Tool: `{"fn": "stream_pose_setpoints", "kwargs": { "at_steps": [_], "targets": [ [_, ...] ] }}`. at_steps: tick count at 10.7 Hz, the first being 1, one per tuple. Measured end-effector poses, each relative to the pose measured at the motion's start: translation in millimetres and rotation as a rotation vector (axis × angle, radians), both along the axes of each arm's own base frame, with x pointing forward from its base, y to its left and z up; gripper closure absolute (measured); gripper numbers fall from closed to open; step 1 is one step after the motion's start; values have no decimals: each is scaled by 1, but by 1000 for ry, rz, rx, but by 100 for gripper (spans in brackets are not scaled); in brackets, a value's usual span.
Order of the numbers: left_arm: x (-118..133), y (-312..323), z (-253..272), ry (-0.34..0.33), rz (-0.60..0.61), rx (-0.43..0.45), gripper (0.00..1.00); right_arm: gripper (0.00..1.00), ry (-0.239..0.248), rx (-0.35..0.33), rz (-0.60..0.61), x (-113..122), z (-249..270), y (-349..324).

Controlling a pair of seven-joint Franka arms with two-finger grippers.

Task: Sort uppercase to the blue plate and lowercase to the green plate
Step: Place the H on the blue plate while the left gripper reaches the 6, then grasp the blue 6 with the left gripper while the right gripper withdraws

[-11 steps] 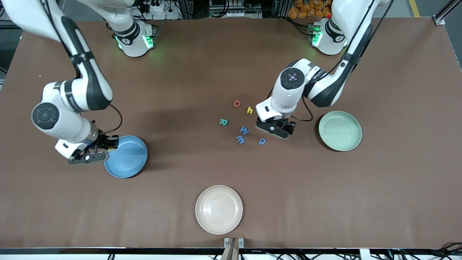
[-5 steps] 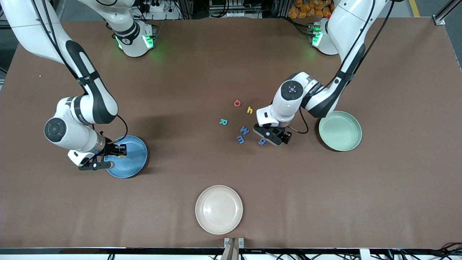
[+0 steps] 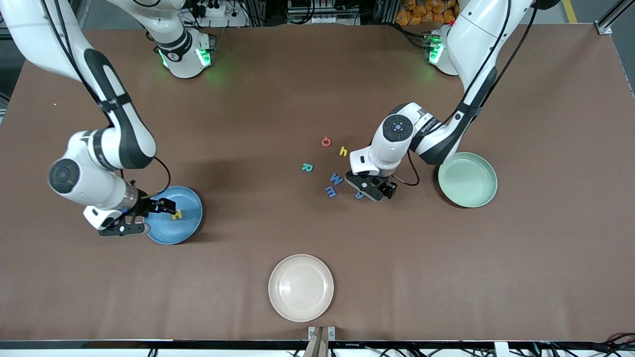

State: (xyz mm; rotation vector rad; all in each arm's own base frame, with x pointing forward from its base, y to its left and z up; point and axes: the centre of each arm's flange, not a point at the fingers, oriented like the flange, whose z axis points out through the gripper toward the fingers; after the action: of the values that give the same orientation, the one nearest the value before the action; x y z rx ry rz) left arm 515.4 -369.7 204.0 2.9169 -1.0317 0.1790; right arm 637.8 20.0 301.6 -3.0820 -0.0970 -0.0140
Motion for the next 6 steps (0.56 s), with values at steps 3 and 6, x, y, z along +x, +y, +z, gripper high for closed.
{"fn": "stream_pose_setpoints", "kwargs": {
  "at_steps": [3, 6],
  "targets": [
    [5, -11, -12, 9, -6, -11, 0, 0, -18, -18, -7, -8, 59, -6],
    [5, -17, -19, 14, -12, -14, 5, 0, 9, -30, 4, -20, 95, -2]
  ]
}}
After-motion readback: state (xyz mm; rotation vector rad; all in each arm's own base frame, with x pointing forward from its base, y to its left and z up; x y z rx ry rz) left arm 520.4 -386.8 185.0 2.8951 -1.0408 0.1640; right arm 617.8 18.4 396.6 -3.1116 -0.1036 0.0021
